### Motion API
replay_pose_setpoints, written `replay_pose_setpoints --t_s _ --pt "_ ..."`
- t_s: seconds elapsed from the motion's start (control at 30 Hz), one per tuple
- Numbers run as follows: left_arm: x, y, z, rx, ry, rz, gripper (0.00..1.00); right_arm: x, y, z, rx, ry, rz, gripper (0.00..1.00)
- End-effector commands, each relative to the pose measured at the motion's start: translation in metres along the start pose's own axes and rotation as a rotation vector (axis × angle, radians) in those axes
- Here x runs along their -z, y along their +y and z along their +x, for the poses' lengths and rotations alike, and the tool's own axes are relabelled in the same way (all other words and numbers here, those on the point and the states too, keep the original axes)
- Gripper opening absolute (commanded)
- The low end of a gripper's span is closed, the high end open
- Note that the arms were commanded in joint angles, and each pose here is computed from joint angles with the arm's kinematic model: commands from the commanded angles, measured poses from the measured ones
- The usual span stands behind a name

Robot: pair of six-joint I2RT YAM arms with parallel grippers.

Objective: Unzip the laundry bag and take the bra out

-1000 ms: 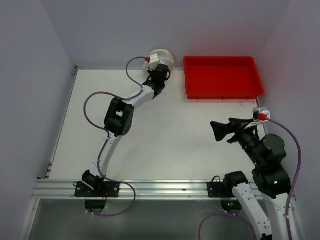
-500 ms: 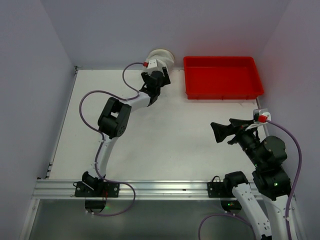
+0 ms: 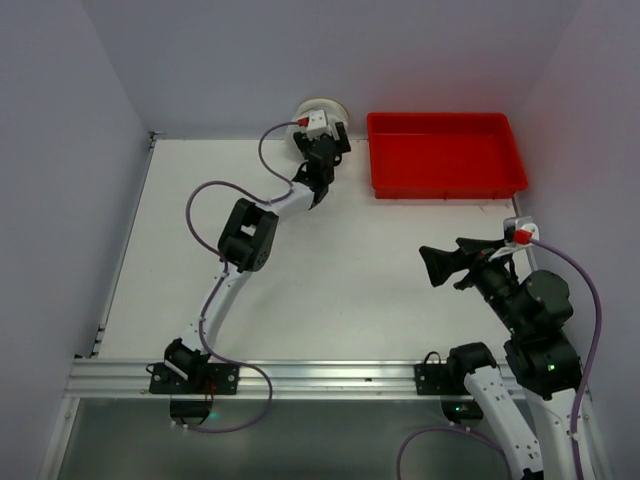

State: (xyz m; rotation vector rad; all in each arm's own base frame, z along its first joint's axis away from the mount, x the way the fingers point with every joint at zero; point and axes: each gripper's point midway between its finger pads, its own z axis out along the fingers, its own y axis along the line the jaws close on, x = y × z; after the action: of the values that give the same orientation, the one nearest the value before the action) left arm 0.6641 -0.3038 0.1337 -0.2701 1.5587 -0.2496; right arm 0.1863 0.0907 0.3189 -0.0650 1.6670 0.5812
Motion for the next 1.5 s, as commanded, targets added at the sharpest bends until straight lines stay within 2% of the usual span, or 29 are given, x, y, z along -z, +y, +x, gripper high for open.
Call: replay_pose_setpoints --t_s 0.0,0.03,0.07,0.13,0.17,0.23,0.27,0.3,0.33,0.37,0.43,0.47,0.5,0.53,0.57,0.63,0.67,0.73,0.77,0.83,0.87,0.93,1.0,1.03,1.1,1.13,1.2,1.3,1.47 --pt "-0.010 0.017 -0.007 -0.046 -0.125 -0.089 0.89 -0.003 0.001 0.005 0.015 0.030 -0.013 0.99" --pt "-0.011 0.021 -0.003 -0.054 -0.126 -0.095 0.81 -0.004 0.001 0.006 0.014 0.035 -0.013 0.99" --pt "-0.013 0.028 0.001 -0.055 -0.126 -0.109 0.67 -0.004 0.000 0.007 0.015 0.039 -0.011 0.99" --pt "-0.015 0.041 0.008 -0.040 -0.110 -0.144 0.47 -0.006 -0.002 0.009 0.015 0.046 -0.007 0.99" --pt "-0.016 0.052 0.006 -0.042 -0.095 -0.178 0.26 -0.007 -0.002 0.010 0.015 0.046 -0.008 0.99" --pt "-0.008 0.066 0.018 -0.041 -0.044 -0.197 0.06 -0.008 0.000 0.010 0.013 0.050 -0.020 0.99" --pt "-0.004 0.060 -0.016 -0.001 -0.089 -0.185 0.00 -0.009 0.001 0.010 0.012 0.050 -0.028 0.99" --pt "0.001 0.059 -0.022 0.009 -0.087 -0.170 0.00 -0.010 0.002 0.010 0.012 0.048 -0.033 0.99" --pt "0.014 0.063 -0.007 -0.018 -0.032 -0.134 0.00 -0.011 0.003 0.011 0.012 0.051 -0.037 0.99" --pt "0.022 0.048 -0.048 0.021 -0.071 -0.088 0.00 -0.012 0.004 0.010 0.011 0.050 -0.047 0.99" --pt "0.043 0.036 -0.041 0.014 0.012 0.027 0.00 -0.014 0.005 0.012 0.010 0.058 -0.053 0.99" --pt "0.056 0.023 -0.073 0.036 0.011 0.072 0.00 -0.015 0.005 0.010 0.011 0.051 -0.052 0.99" --pt "0.066 0.015 -0.076 0.058 0.043 0.122 0.00 -0.016 0.002 0.008 -0.004 0.040 -0.033 0.99" --pt "0.085 0.007 -0.062 0.045 0.121 0.215 0.00 -0.016 -0.001 0.005 -0.014 0.027 -0.014 0.99" --pt "0.101 -0.003 -0.089 0.065 0.120 0.267 0.00 -0.015 -0.001 0.002 -0.019 0.007 -0.007 0.99" --pt "0.137 -0.014 -0.073 0.104 0.242 0.391 0.00 -0.014 0.004 -0.001 -0.018 -0.007 -0.039 0.99" --pt "0.154 -0.021 -0.094 0.129 0.250 0.435 0.00 -0.015 0.007 -0.001 -0.031 -0.017 -0.054 0.99" --pt "0.193 -0.027 -0.077 0.178 0.371 0.542 0.00 -0.016 0.019 0.004 -0.031 0.002 -0.129 0.99" --pt "0.209 -0.032 -0.095 0.209 0.369 0.580 0.00 -0.019 0.021 0.006 -0.036 0.004 -0.146 0.99" --pt "0.244 -0.033 -0.082 0.267 0.472 0.651 0.00 -0.024 0.025 0.011 -0.064 0.025 -0.177 0.99" --pt "0.259 -0.033 -0.092 0.284 0.491 0.668 0.00 -0.027 0.026 0.013 -0.069 0.022 -0.188 0.99" --pt "0.293 -0.021 -0.069 0.324 0.595 0.680 0.00 -0.032 0.028 0.018 -0.103 0.028 -0.210 0.99" --pt "0.319 -0.017 -0.081 0.388 0.588 0.705 0.00 -0.042 0.026 0.029 -0.148 0.045 -0.219 0.98" --pt "0.336 0.000 -0.057 0.407 0.647 0.671 0.00 -0.049 0.025 0.037 -0.171 0.077 -0.222 0.95" --pt "0.354 0.007 -0.063 0.470 0.633 0.676 0.00 -0.058 0.026 0.055 -0.211 0.133 -0.244 0.91" --pt "0.369 0.024 -0.040 0.485 0.682 0.632 0.00 -0.061 0.031 0.063 -0.218 0.164 -0.263 0.88" --pt "0.382 0.034 -0.037 0.546 0.684 0.610 0.00 -0.073 0.029 0.085 -0.233 0.225 -0.241 0.85" --pt "0.408 0.065 -0.006 0.641 0.740 0.511 0.00 -0.085 0.038 0.115 -0.241 0.302 -0.238 0.83" --pt "0.415 0.099 0.018 0.721 0.757 0.346 0.00 -0.099 0.055 0.152 -0.267 0.389 -0.254 0.78"
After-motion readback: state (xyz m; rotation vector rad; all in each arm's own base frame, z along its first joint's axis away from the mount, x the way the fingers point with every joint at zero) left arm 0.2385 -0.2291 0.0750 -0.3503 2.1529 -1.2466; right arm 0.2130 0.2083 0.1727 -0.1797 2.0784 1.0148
